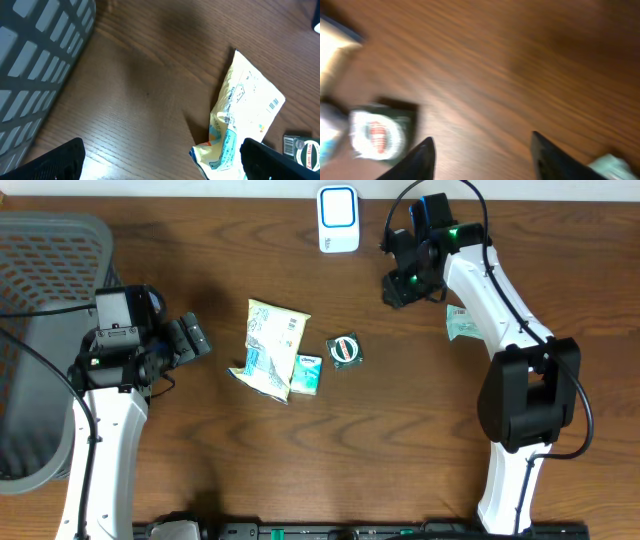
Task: Scan the item barcode
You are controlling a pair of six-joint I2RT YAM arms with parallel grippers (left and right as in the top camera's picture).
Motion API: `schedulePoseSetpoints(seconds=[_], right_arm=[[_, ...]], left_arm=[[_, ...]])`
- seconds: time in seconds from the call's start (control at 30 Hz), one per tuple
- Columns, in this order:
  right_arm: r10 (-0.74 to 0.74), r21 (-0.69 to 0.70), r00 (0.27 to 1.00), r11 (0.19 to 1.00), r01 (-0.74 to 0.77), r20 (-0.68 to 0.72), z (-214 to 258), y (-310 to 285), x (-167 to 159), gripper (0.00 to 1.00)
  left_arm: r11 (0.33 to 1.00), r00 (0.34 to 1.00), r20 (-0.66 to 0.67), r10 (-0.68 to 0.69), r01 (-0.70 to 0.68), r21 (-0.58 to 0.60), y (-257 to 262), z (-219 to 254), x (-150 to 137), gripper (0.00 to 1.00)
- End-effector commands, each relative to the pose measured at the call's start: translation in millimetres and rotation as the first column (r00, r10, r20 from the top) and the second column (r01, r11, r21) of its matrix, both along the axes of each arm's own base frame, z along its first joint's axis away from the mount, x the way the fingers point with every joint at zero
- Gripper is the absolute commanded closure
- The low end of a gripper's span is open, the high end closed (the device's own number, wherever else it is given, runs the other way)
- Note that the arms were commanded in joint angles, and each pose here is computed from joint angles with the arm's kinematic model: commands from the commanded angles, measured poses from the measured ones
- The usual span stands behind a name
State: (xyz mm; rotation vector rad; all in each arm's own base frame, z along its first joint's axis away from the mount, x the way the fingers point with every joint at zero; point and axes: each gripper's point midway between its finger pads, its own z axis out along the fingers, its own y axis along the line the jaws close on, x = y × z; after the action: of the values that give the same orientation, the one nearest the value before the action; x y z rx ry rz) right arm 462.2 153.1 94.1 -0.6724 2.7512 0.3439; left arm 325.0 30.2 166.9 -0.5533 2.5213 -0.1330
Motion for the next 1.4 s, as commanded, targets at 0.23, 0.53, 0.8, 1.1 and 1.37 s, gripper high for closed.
schedulePoseSetpoints(seconds=[0.23,0.53,0.8,1.1,1.37], right_arm=[[0.112,0.254,0.978,0.965,-0.065,-0.178,-2,123,-64,0.99],[0.030,0.098,0.958,0.995,-0.002,-0.284,-62,140,-96,0.99],[-0.085,-0.088,0.945,0.994,0.060,-0.315,-92,102,-96,0.99],[-0.253,-0.157,0.922,0.964,0.215,-0.293,-94,42,-66,0.99],[-0.447,-0.277,0.850,0.884,0.375,-0.277,-96,-53,-49,0.99]], left_arm=[[1.000,1.000,-0.004,0.006,-0.006,0.000,1,-1,0,0.02],[1.000,1.000,-0.004,0.006,-0.006,0.000,1,-1,0,0.02],[1.000,1.000,-0.004,0.006,-0.006,0.000,1,-1,0,0.02],[1.000,1.000,-0.004,0.006,-0.006,0.000,1,-1,0,0.02],[1.000,1.000,-0.004,0.006,-0.006,0.000,1,-1,0,0.02]])
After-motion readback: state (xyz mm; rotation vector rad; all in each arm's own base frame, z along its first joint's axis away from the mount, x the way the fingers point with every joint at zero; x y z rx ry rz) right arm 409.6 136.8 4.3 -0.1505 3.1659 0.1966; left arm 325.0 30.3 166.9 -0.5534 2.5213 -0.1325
